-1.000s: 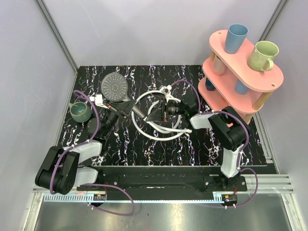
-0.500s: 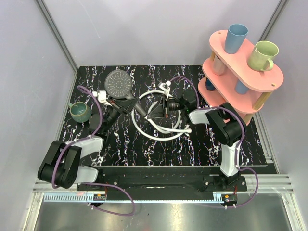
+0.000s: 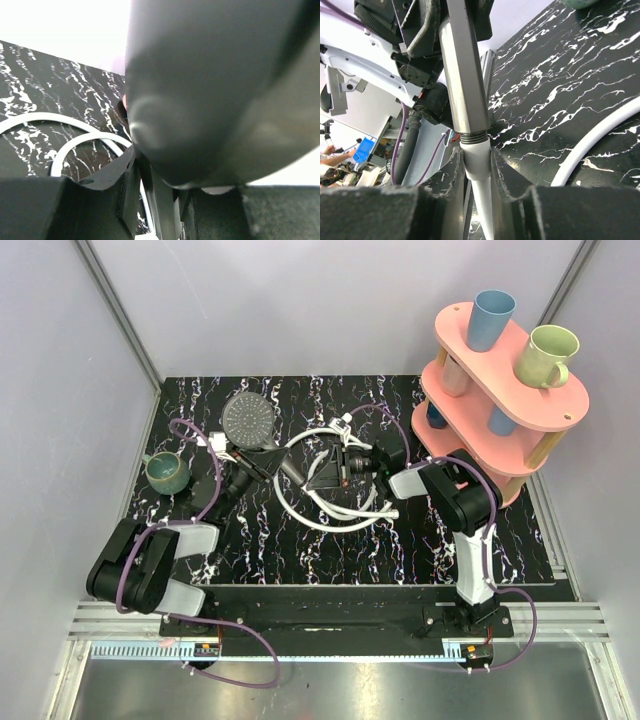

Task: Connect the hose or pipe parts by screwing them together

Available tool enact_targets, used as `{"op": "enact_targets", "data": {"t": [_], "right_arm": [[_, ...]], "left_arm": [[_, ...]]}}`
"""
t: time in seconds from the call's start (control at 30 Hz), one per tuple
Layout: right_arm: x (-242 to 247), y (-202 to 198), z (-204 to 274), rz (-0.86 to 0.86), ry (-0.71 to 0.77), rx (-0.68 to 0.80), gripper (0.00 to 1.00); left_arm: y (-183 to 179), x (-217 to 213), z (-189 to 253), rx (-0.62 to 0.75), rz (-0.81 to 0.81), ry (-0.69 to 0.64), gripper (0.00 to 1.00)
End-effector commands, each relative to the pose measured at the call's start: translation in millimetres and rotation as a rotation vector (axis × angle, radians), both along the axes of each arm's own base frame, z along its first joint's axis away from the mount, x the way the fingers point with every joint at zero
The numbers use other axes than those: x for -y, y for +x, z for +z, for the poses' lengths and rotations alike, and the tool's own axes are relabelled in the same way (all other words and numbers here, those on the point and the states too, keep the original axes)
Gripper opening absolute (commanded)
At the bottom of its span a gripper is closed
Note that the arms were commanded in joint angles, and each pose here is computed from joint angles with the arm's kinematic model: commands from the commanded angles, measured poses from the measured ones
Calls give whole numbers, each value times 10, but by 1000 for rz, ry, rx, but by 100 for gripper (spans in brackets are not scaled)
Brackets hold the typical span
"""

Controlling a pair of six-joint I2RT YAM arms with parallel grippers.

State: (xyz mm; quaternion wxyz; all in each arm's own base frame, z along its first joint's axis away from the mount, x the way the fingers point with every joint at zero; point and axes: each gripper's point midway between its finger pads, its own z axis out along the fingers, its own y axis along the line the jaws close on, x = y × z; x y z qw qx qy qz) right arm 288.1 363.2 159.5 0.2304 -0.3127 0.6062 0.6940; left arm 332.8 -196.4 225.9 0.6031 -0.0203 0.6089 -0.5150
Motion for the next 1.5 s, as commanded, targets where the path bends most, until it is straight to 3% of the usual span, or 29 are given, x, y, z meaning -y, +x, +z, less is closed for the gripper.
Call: {"op": "enact_targets", "data": {"t": [0.0,0.23,0.43,0.47,0.53,0.57,0.6,0.67,0.7,0.8,1.0,1.23,1.47], "right_arm": [[242,601,753,-239,218,213,28],[270,643,587,-261,196,191,43],[340,635,540,-341,137,265,47],[333,654,513,-369,118,338,48],[354,677,477,-444,44,347,51],[341,702,450,-475,6,448,52],[277,706,293,-528,-84,432,54],[206,660,325,-574,-173,621,60],[102,580,192,-594,-261,633,61],[55,511,142,-634,-327,731,64],[-134,147,30,-670,-378,904,74],[-221,-36,-105,-710,-413,1013,81],[-406,-134,-278,-702,-456,1093,82]], "left_arm": [[-143,-166,156,287,66,90,0],[-36,-209,52,241,105,84,0],[6,-262,1,187,135,47,0],[0,-269,7,181,139,40,0],[31,-304,-23,139,166,25,0],[13,-317,30,140,176,15,0],[56,-343,-70,88,200,27,0],[72,-322,-87,56,210,41,0],[86,-359,-91,37,243,45,0],[85,-409,-64,-27,289,0,0],[106,-456,-172,-177,373,11,0],[60,-459,-63,-189,392,14,0],[41,-464,-33,-187,395,25,0]]}}
